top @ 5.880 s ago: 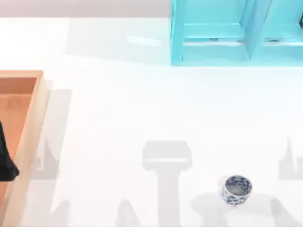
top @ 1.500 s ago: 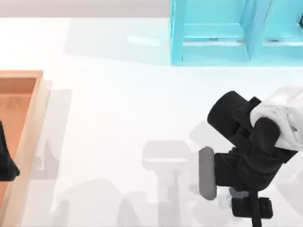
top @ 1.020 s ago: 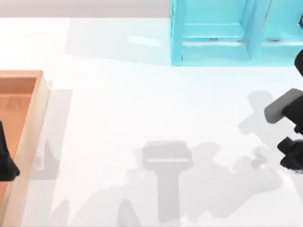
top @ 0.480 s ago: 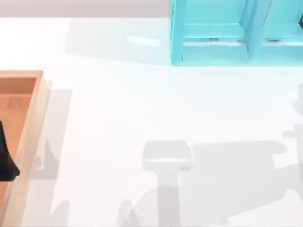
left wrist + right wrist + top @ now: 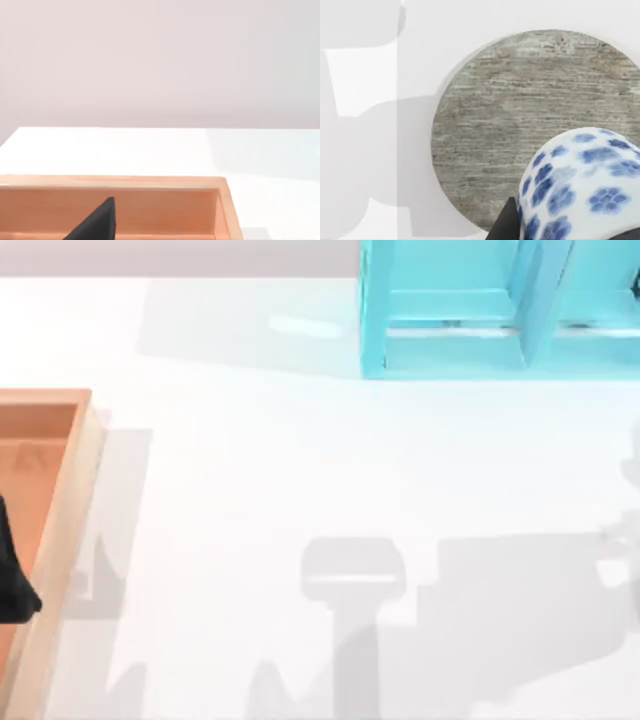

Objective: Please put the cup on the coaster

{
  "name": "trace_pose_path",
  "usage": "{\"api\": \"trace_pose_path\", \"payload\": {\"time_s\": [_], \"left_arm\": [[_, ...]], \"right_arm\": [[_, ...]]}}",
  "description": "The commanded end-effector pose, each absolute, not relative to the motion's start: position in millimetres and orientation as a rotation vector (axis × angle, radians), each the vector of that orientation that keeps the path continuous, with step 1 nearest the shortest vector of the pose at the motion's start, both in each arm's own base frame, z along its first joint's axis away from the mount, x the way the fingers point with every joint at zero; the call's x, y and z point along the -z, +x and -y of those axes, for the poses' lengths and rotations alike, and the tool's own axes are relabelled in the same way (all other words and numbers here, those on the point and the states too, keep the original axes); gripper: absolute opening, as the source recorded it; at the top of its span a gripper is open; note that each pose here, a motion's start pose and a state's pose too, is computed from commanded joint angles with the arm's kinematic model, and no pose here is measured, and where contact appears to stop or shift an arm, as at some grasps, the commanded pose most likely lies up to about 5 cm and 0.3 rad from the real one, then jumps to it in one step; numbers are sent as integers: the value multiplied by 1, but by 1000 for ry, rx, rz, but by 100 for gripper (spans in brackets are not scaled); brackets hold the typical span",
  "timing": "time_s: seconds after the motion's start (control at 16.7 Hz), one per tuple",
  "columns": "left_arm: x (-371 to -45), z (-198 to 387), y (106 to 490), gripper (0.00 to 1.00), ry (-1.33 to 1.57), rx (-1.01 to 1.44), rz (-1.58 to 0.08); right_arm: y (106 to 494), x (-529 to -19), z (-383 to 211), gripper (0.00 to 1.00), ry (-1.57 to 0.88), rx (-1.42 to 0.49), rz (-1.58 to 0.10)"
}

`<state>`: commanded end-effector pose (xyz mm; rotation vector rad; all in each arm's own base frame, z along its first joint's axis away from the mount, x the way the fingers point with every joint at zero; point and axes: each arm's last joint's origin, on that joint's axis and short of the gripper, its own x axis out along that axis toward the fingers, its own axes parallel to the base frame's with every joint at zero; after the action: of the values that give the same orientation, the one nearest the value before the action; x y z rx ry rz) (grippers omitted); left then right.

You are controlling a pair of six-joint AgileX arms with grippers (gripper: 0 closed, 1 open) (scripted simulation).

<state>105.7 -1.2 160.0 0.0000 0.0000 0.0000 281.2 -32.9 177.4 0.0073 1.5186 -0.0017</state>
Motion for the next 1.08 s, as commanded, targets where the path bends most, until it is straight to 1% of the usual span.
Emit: {"api": "trace_pose_path", "payload": {"time_s": [0.24, 0.54, 1.08], "left_arm": [[-160, 1, 106, 100, 0, 0, 0], [-160, 1, 106, 100, 0, 0, 0], [-160, 1, 106, 100, 0, 0, 0]], "right_arm": [[282, -145, 33, 0, 10, 4, -1512], [281, -142, 33, 0, 11, 4, -1516], [281, -142, 33, 68, 11, 4, -1516]]}}
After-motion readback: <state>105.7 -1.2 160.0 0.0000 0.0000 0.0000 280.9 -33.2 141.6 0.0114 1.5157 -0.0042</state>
